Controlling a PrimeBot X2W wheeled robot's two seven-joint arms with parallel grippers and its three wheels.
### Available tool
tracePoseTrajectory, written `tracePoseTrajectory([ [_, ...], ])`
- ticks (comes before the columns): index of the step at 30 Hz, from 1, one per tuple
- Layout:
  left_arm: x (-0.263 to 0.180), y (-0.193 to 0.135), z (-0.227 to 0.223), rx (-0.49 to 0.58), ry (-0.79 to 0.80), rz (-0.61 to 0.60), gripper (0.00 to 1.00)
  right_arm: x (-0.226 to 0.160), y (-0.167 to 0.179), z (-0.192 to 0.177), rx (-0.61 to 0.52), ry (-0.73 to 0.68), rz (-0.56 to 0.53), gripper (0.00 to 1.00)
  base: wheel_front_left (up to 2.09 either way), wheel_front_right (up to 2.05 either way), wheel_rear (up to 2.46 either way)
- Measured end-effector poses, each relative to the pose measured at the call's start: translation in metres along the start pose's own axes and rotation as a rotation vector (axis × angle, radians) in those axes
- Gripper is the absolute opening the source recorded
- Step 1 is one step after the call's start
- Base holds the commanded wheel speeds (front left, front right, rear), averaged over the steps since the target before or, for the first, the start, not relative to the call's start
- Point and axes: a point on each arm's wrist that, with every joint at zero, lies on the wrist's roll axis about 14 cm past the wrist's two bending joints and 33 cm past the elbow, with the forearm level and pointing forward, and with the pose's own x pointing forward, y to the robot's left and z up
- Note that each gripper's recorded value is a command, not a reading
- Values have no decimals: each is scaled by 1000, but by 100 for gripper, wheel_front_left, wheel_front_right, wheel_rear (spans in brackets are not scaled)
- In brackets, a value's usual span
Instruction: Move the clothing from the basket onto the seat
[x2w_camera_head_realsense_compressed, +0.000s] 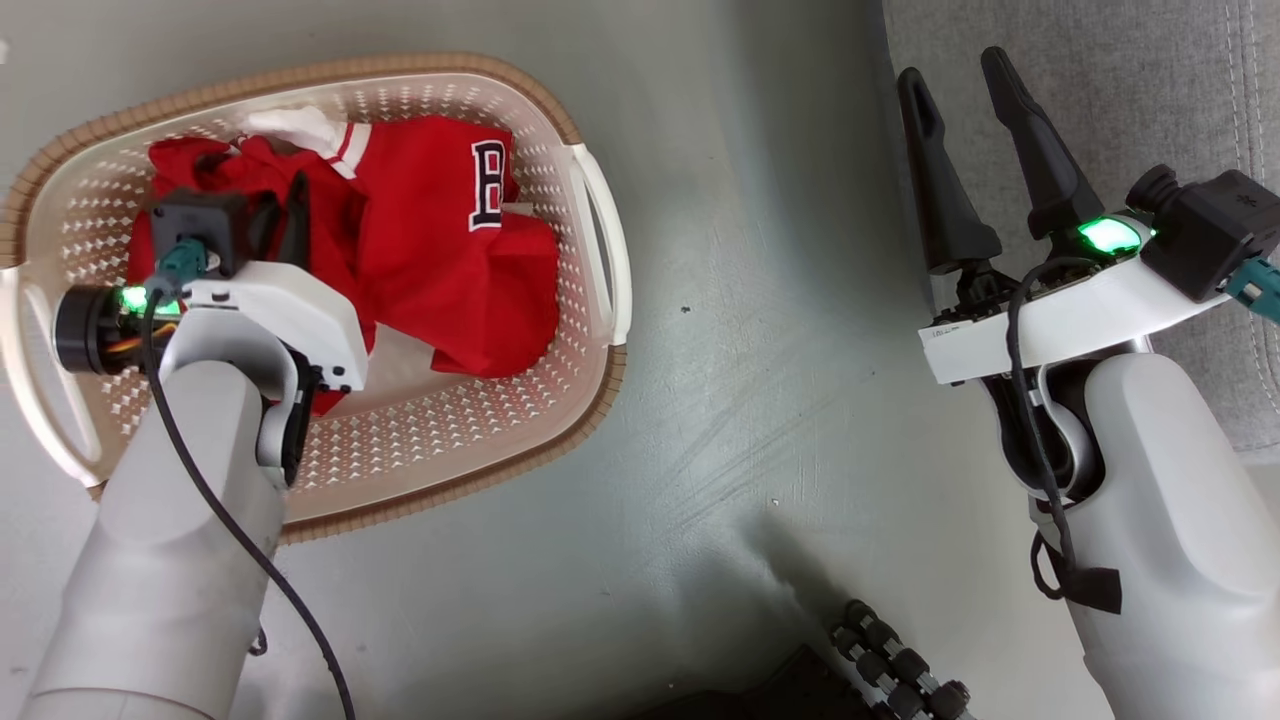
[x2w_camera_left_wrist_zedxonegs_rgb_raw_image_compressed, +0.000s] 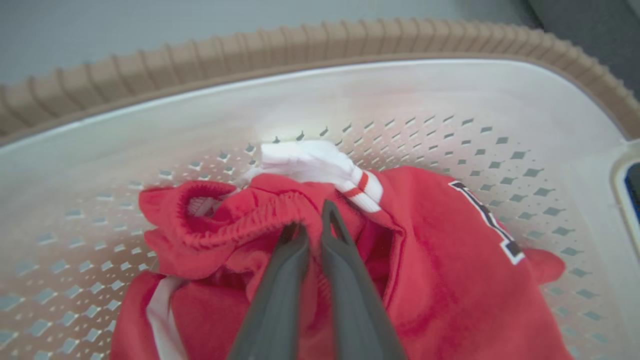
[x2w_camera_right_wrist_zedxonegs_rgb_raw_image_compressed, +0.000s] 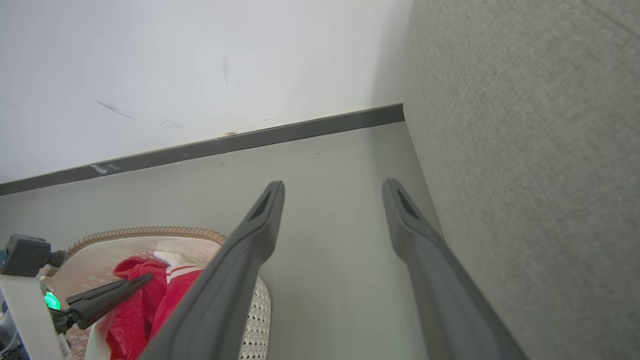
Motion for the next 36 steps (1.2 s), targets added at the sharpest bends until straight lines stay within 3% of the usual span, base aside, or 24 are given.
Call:
tracePoseTrajectory([
  [19,-60,2,41,-89,-160,19,0,0,15,34,-13,-70,26,100,0,0,0],
  [36,-130,1,83,-129,-291,34,0,-33,32,54,-20,-83,41,100,0,0,0],
])
